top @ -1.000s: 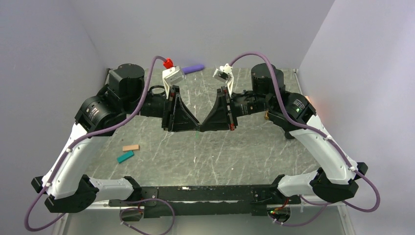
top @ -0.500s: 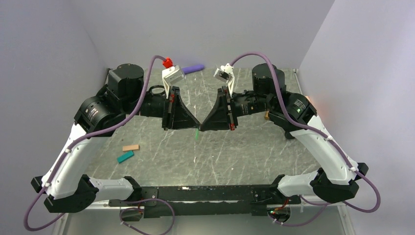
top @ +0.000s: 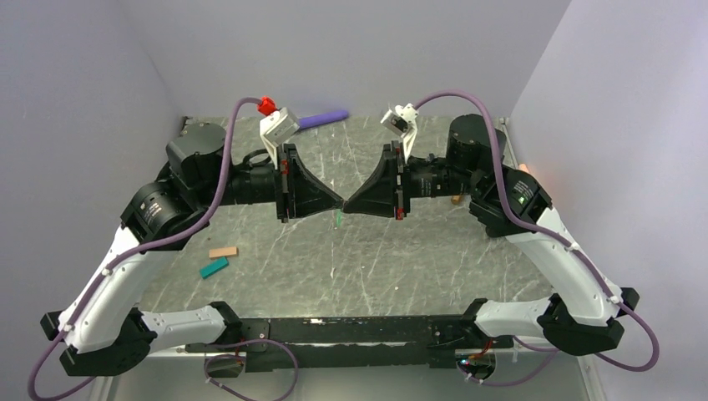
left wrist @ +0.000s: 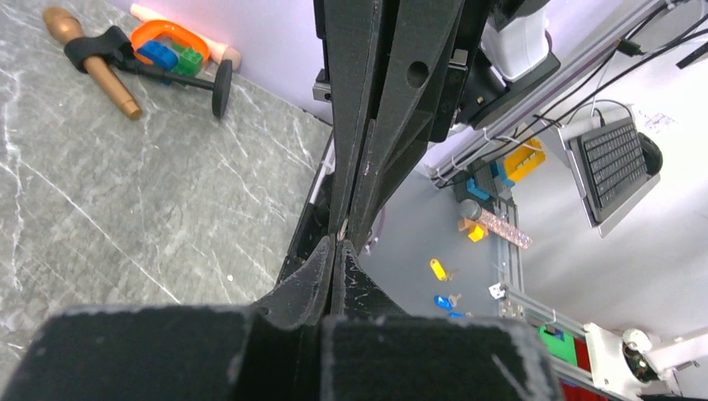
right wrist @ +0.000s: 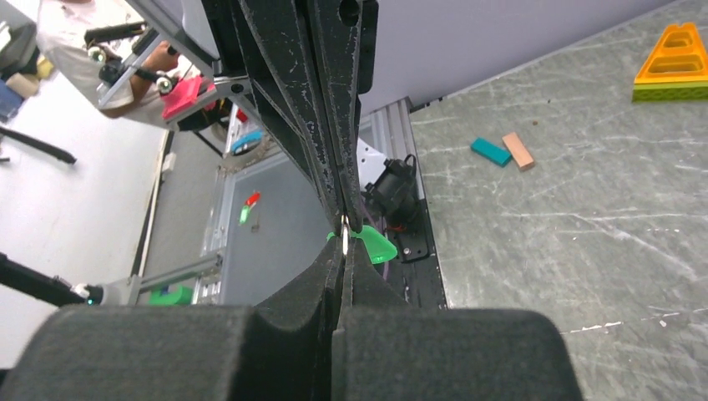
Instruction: Remove the keys from the keyring
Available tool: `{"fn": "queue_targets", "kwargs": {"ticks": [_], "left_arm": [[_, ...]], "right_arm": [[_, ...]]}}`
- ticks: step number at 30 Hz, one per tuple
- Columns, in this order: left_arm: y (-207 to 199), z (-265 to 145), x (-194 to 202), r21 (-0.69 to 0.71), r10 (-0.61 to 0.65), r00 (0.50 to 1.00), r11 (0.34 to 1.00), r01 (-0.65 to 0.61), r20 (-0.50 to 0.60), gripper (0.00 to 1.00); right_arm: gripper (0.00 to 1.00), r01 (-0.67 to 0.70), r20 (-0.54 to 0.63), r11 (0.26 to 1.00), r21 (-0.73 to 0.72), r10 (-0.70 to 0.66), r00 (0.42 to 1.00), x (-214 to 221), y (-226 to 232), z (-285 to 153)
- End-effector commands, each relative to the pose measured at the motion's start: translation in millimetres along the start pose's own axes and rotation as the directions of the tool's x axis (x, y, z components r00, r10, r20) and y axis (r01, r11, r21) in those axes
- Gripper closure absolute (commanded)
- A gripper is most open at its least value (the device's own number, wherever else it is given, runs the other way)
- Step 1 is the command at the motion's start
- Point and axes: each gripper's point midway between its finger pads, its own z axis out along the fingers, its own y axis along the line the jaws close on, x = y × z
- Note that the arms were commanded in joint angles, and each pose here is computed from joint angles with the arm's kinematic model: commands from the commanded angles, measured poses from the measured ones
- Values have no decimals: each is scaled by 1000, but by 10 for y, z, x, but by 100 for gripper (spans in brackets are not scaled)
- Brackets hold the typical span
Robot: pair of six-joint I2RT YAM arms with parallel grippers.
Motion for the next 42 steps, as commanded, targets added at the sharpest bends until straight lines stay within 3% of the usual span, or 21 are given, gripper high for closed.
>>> {"fn": "queue_targets", "kwargs": {"ticks": [1, 25, 42], "left_arm": [[-80, -43, -260, -14, 23, 991, 1000, -21, 129, 100], [127, -126, -477, -122, -30, 944, 990, 74, 329, 100], [238, -284, -449, -174, -66, 910, 973, 149, 410, 100]], "right_arm": [[100, 51, 159, 999, 12, -52, 986, -336, 128, -102], [100, 14, 348, 1000, 9, -16, 937, -647, 72, -52], [100, -16, 381, 999, -38, 30, 924, -696, 52, 31]]}}
